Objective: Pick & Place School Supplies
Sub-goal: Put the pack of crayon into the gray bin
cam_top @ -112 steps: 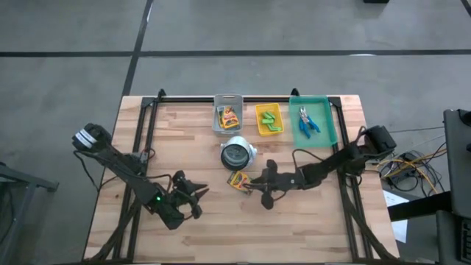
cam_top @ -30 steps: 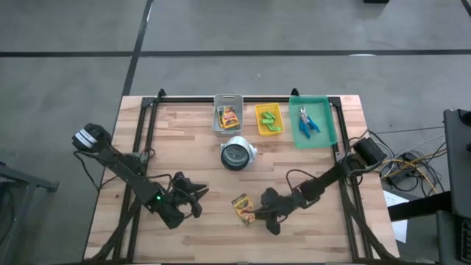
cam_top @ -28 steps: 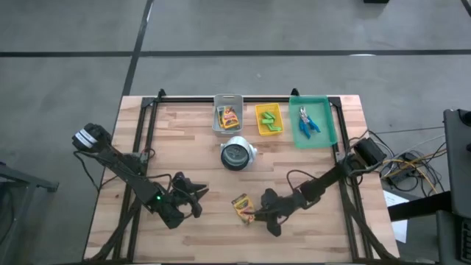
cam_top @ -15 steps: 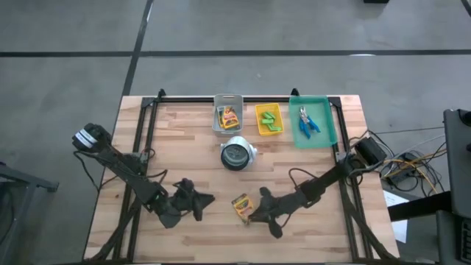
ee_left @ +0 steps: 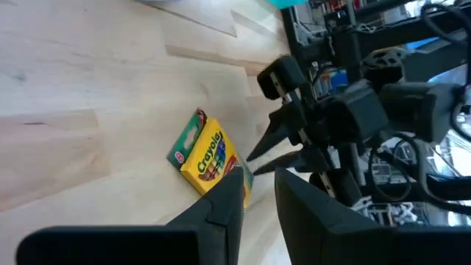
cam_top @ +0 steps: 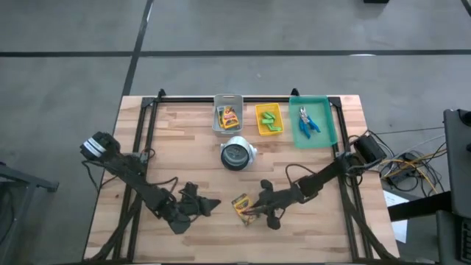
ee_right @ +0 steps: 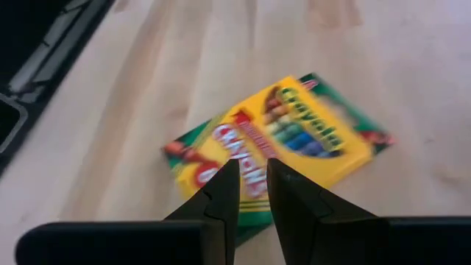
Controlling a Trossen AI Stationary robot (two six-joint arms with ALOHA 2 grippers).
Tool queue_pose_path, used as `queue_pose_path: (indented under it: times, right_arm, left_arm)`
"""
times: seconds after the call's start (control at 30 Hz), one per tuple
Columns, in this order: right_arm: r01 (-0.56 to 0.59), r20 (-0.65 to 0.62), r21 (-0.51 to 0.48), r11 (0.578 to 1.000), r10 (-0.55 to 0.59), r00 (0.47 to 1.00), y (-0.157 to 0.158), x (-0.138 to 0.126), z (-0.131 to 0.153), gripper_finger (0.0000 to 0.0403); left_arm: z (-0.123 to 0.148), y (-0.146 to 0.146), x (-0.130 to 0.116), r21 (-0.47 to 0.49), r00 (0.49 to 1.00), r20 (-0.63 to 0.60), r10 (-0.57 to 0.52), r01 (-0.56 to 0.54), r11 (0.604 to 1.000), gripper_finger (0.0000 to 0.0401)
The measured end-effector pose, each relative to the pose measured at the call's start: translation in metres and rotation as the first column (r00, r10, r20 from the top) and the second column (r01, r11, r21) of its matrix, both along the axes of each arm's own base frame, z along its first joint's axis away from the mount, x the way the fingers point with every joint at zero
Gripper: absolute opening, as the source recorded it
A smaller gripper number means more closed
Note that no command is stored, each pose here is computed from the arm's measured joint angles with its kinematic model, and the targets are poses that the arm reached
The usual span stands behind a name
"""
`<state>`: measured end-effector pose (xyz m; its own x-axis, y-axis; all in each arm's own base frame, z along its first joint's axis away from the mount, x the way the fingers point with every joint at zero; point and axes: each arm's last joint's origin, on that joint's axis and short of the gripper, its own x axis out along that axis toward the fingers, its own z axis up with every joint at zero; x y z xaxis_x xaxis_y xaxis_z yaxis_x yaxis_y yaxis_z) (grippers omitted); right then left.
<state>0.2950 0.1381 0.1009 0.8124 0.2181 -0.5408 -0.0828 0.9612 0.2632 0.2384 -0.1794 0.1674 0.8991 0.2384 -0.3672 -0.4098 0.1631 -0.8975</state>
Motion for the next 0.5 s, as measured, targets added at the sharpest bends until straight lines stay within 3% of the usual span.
queue_pose_path:
  times: [0.27,0.5]
  right_arm:
    - [0.03,0.001,-0.036,0.999,-0.03,1.0,-0.017,0.004,0.002,0.0068]
    - [0.006,0.009,-0.069,0.998,-0.005,1.0,-0.021,-0.007,0.006,0.0068]
  left_arm:
    - [-0.002,-0.01,0.033,-0.041,1.0,-0.022,-0.009,0.008,0.999,0.0083]
    - [-0.02,-0.012,0.057,-0.21,0.994,-0.093,-0.06,0.04,0.977,0.0083]
